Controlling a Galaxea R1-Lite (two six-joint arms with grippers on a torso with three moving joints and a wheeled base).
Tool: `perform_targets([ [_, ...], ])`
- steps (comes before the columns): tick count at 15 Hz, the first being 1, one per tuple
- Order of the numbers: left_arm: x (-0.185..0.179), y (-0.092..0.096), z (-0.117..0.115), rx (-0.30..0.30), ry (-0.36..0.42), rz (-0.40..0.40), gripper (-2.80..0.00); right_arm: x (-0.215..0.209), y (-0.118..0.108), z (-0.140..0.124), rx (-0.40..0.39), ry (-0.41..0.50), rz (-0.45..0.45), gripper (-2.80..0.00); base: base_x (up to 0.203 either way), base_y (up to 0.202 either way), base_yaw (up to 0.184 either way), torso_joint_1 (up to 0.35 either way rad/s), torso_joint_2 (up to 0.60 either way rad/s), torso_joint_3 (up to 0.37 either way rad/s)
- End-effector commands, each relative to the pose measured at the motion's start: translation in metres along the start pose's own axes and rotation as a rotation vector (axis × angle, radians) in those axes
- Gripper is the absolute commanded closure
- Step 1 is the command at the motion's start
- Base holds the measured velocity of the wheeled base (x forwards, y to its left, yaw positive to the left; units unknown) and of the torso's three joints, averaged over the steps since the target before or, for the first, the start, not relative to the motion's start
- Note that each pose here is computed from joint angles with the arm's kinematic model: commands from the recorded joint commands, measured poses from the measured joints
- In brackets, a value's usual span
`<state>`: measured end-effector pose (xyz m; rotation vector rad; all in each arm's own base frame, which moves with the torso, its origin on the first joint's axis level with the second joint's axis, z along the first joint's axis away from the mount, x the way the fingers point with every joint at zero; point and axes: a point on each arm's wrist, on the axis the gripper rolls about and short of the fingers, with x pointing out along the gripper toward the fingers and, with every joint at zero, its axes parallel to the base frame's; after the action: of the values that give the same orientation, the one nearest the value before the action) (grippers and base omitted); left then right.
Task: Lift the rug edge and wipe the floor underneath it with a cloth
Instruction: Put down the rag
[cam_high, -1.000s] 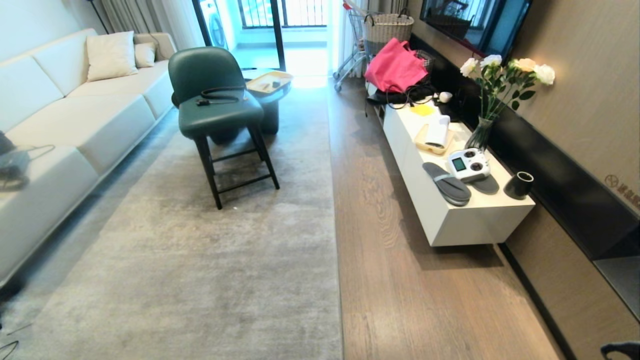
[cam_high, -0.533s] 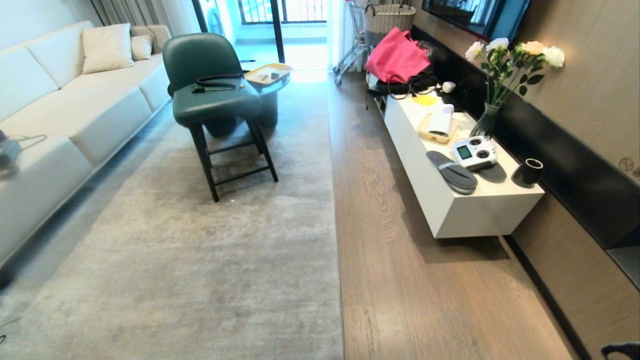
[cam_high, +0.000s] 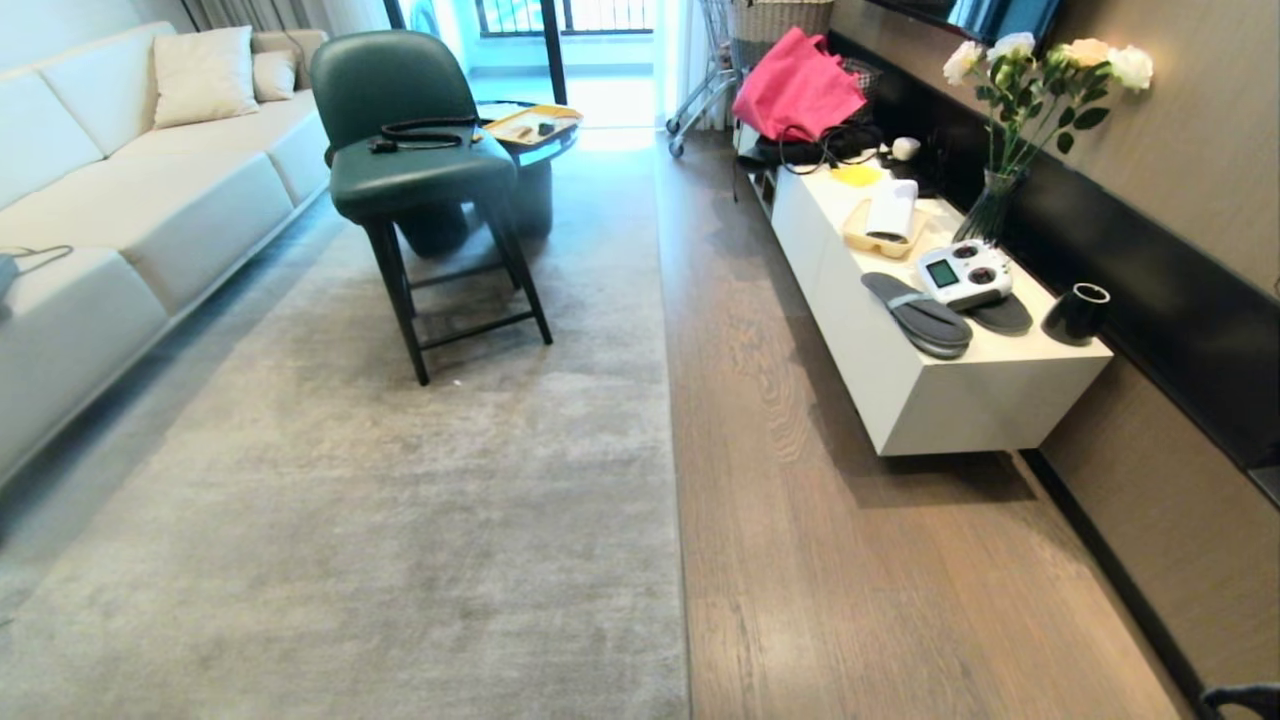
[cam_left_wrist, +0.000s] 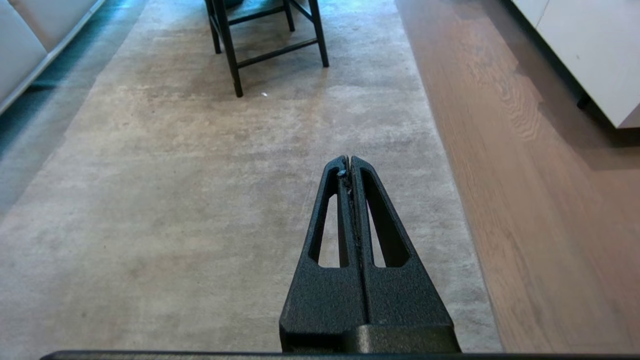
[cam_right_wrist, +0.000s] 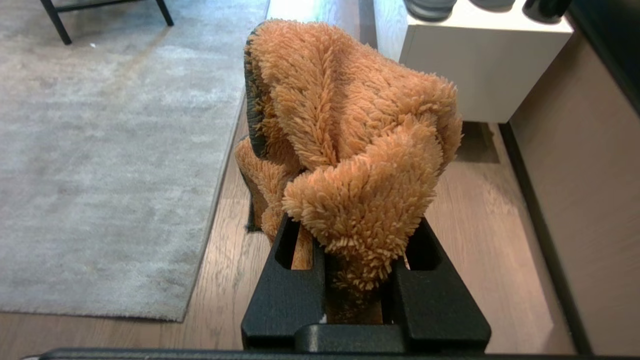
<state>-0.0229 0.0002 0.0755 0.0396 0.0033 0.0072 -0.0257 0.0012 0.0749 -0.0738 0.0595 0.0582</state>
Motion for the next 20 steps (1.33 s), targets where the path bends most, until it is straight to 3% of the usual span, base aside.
perform_targets([
  [1,0.0,0.0,0.0,0.0,0.0,0.0,0.0,0.0,0.0,0.0,0.0,0.001,0.001,0.0,0.0,0.0,0.0,-0.027,0.44,0.411],
  [8,0.0,0.0,0.0,0.0,0.0,0.0,0.0,0.0,0.0,0.0,0.003,0.001,0.001,0.0,0.0,0.0,0.0,0.004,0.41,0.433],
  [20,0.0,-0.0001,0.0,0.002,0.0,0.0,0.0,0.0,0.0,0.0,0.003,0.001,0.001,0.0,0.0,0.0,0.0,0.009,0.03,0.032],
])
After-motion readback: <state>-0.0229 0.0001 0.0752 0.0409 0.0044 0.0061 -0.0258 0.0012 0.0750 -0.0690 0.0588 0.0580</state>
